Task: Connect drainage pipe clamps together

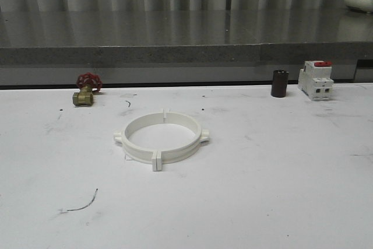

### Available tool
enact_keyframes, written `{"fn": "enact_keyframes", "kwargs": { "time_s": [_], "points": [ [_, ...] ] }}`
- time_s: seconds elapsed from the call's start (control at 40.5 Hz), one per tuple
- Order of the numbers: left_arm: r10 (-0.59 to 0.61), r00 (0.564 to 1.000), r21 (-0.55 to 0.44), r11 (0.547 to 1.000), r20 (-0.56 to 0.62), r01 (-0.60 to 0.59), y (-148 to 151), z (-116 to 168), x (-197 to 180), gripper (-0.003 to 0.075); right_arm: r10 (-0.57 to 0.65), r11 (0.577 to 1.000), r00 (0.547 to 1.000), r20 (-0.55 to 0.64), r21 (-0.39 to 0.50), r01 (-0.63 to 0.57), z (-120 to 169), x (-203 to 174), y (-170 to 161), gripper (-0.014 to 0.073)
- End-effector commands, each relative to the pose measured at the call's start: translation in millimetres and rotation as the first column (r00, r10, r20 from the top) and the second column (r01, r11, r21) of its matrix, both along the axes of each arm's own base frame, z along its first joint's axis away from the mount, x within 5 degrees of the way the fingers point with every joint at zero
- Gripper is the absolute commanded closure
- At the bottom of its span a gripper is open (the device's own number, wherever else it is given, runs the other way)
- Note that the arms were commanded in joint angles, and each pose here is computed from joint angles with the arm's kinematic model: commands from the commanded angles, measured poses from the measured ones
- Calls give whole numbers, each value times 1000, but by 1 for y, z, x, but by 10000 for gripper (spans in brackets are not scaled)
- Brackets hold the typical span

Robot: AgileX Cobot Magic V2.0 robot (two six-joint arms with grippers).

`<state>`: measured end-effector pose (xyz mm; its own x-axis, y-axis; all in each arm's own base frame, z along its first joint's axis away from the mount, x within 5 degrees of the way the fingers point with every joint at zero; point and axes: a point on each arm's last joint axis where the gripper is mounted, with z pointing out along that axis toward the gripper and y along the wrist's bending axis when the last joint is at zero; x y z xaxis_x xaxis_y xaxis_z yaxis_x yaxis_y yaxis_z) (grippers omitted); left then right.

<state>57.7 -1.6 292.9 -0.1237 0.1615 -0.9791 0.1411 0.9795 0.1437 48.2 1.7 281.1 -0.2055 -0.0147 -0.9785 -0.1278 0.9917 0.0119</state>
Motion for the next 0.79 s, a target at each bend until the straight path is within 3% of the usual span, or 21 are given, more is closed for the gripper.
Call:
{"fn": "enact_keyframes", "kwargs": {
  "time_s": [0.0,0.37,0.641,0.765],
  "points": [
    [-23,996,-11,1000,83,24,-2,14,1,741,9,1000,995,99,-13,-7,14,1,1,711],
    [-54,992,15,998,118,53,-5,9,-9,741,8,1000,995,98,-14,-7,14,1,1,711],
    [123,964,-100,990,236,-102,1,-37,-17,741,8,1000,995,98,-14,-7,14,1,1,711],
    [168,965,-124,982,203,-145,3,-58,-10,741,8,1000,995,98,-14,-7,14,1,1,711]
  ]
}}
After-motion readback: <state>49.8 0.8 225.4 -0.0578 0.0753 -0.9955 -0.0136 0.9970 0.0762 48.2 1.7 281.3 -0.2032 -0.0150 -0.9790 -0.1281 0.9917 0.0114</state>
